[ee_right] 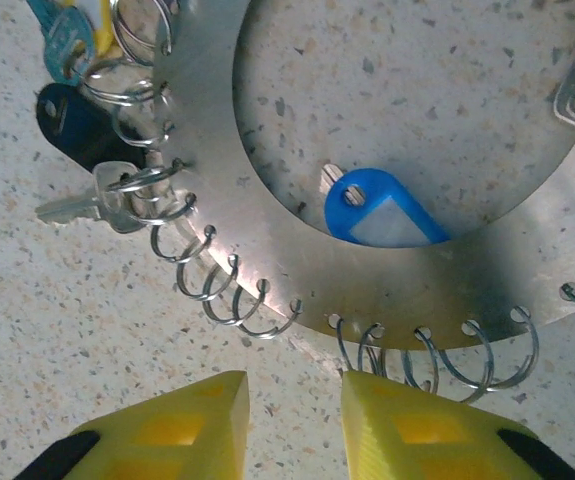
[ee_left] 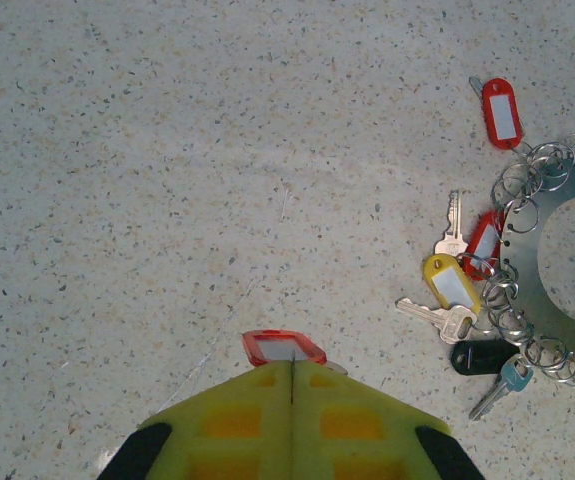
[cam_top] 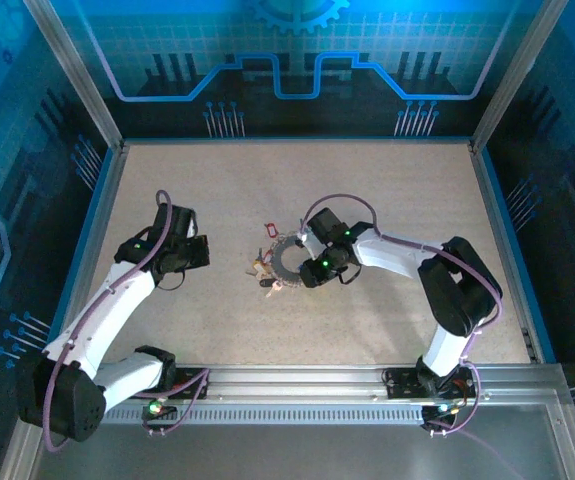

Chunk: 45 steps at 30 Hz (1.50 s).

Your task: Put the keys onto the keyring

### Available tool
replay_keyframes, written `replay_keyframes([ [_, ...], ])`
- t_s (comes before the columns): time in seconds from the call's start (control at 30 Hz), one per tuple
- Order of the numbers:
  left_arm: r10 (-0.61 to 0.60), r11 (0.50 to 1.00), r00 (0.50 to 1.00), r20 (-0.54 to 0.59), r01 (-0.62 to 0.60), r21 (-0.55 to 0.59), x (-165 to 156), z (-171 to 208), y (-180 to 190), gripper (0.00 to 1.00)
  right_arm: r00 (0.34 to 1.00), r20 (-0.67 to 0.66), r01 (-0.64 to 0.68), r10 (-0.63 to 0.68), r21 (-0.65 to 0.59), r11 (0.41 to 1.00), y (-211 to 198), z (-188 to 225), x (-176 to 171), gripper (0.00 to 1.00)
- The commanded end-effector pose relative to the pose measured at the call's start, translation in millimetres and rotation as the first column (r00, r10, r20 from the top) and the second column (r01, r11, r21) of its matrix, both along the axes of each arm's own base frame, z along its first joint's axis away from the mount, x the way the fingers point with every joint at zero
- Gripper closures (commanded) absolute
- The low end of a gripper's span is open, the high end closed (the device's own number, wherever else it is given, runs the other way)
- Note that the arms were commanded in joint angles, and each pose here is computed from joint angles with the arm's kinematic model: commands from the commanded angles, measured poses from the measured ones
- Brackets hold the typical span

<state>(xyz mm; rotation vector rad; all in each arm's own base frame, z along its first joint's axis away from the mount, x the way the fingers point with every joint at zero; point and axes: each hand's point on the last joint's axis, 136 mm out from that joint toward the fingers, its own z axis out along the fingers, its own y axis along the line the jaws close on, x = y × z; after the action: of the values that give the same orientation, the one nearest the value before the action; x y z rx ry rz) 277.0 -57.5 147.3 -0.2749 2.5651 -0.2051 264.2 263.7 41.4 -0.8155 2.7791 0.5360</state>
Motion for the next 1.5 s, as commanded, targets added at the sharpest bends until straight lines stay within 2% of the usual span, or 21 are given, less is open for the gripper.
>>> replay_keyframes([
  [0.0, 0.01, 1.0, 1.0, -0.001, -0.01, -0.01, 1, -3, 1, 1.0, 0.999, -0.033, 0.005, -0.005, -0.017, 1.0, 1, -2, -3, 0.69],
  [0.33, 0.004, 1.0, 1.0, -0.005, -0.004, -0.018, 1, -4, 0, 1.0, 1.0, -0.013, 0.009, -0.01, -0.032, 0.999, 0, -2, 1, 0.71],
  [0.93, -0.017, 0.999, 1.0, -0.019, 0.016, -0.039, 1, -7, -6, 1.0, 0.997, 0.075, -0.028, 0.032, -0.051, 0.998, -4, 5, 7, 0.62],
  [1.07, -0.076, 0.992, 0.997, 0.006, 0.077, -0.103, 1, -4, -20, 1.0, 0.995, 0.097, -0.034, 0.034, 0.0, 0.999, 3, 17, 8, 0.62],
  [1.17, -0.168, 0.963, 0.985, 0.042, 0.173, -0.206, -2, -4, -46, 1.0, 0.989, 0.147, -0.039, 0.031, 0.051, 0.998, 5, 33, 8, 0.62],
  [1.2, -0.191, 0.959, 0.981, 0.04, 0.195, -0.208, -4, -6, -51, 1.0, 0.986, 0.167, -0.037, 0.027, 0.06, 0.997, 4, 38, 9, 0.63],
  [1.27, -0.268, 0.955, 0.963, -0.001, 0.266, -0.133, -13, -13, -61, 1.0, 0.977, 0.211, -0.028, 0.012, 0.072, 0.997, -2, 49, 9, 0.63],
  [1.33, -0.328, 0.944, 0.941, -0.082, 0.329, -0.003, -24, -28, -62, 1.0, 0.969, 0.245, -0.018, -0.006, 0.092, 0.996, -8, 60, 9, 0.62],
  [1.4, -0.306, 0.94, 0.937, -0.168, 0.326, 0.105, -29, -42, -52, 1.0, 0.962, 0.271, -0.001, -0.03, 0.115, 0.993, -16, 69, 9, 0.63],
  [1.47, -0.333, 0.932, 0.924, -0.19, 0.353, 0.083, -29, -46, -59, 1.0, 0.956, 0.287, 0.014, -0.055, 0.142, 0.99, -23, 78, 9, 0.63],
])
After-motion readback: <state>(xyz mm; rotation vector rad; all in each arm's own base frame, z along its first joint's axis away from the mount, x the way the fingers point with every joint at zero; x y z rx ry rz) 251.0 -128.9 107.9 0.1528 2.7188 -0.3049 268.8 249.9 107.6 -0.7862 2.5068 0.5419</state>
